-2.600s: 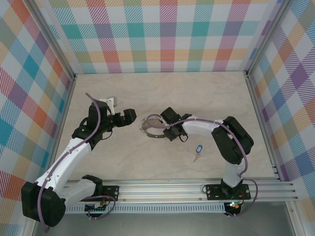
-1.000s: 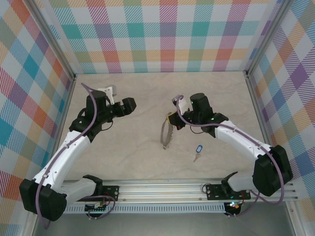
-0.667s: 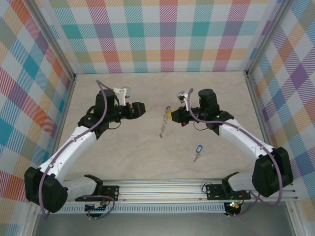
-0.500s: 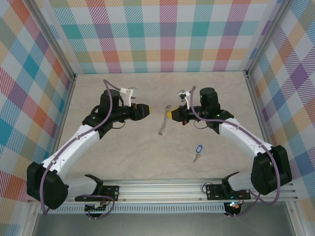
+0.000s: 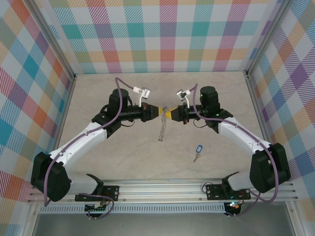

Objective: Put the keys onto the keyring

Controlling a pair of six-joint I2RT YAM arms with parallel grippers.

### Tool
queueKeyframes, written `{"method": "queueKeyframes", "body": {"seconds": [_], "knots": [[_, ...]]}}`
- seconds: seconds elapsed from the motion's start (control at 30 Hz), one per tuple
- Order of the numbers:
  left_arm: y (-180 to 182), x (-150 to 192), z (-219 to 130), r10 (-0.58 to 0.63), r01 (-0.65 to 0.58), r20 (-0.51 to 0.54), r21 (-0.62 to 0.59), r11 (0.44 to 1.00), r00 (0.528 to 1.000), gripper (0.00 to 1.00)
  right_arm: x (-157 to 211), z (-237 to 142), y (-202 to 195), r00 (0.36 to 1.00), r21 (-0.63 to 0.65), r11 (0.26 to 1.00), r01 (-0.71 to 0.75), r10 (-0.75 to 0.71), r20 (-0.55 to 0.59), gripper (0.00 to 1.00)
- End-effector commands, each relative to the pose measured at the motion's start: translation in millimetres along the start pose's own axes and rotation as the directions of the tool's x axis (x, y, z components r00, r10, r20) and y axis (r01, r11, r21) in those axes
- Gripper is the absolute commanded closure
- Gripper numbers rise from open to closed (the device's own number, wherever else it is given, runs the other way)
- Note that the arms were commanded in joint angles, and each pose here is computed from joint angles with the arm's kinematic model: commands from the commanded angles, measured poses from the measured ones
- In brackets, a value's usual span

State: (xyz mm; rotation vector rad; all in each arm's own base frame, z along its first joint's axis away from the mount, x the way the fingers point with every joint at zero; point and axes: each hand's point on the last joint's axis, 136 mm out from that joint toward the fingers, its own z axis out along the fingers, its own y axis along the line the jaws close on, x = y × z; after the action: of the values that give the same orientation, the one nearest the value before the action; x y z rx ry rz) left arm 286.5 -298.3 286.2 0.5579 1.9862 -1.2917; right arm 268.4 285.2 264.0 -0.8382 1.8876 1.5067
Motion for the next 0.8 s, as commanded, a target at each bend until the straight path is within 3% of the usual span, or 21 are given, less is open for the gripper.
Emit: {"method": "queueKeyframes", "body": {"seconds": [0.0,0.77], "knots": [[-24.3,-13.7,-0.8,0.062,-0.066,0.044,0.077,0.995,0.997,0.74,-7.8,-3.6,7.4,0.999,-0.042,0.998,0.040,-0.039,0.024,1.00],[-26.1,-8.0,11.9,0.063,-0.066,0.026,0.107,0.992,0.998,0.75,-16.2,-7.4,14.0,0.998,-0.070,0.997,0.036,-0.032,0.053,1.00]]}}
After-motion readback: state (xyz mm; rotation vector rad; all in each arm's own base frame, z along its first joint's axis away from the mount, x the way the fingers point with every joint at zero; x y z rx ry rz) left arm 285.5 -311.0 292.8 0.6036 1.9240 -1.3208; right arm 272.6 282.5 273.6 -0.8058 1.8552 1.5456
